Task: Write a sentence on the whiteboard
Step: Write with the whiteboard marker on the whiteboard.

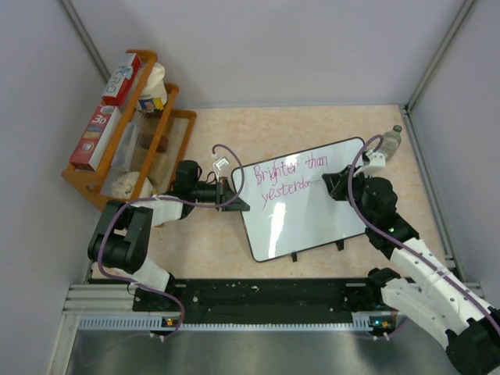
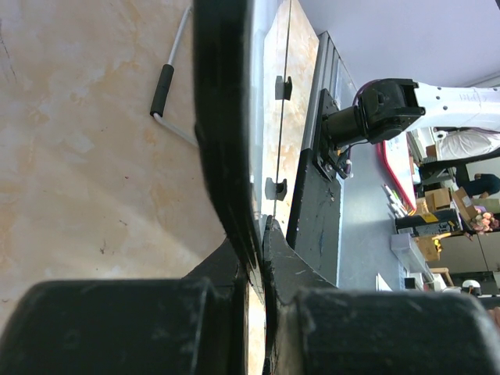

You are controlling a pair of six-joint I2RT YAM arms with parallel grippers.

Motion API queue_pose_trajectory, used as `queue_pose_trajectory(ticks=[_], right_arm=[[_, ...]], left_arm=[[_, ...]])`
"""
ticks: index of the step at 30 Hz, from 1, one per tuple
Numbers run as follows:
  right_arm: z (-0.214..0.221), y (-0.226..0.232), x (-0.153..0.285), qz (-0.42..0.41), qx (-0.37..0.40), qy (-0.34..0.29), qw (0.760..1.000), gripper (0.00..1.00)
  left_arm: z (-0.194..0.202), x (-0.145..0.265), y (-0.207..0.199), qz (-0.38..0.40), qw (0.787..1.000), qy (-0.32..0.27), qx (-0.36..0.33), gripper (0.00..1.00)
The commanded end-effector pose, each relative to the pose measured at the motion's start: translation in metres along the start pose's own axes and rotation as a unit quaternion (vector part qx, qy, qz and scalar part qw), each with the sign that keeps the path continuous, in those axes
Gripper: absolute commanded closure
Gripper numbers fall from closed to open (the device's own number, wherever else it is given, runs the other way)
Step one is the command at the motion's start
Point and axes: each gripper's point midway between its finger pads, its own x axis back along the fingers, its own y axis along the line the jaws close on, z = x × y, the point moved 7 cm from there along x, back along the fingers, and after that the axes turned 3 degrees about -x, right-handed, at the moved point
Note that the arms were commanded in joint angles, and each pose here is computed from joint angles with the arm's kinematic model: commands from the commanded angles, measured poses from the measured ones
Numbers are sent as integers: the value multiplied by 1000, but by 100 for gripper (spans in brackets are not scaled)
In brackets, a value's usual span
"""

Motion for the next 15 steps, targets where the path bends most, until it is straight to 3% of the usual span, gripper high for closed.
queue_pose_trajectory(ticks=[1, 15], right_arm=[[-26, 10, -2, -14, 4, -42, 999, 100], [-24, 6, -5, -1, 3, -44, 999, 100]], left_arm=[[14, -6, 17, -37, 996, 7, -81, 100], [14, -6, 17, -35, 996, 7, -81, 100]])
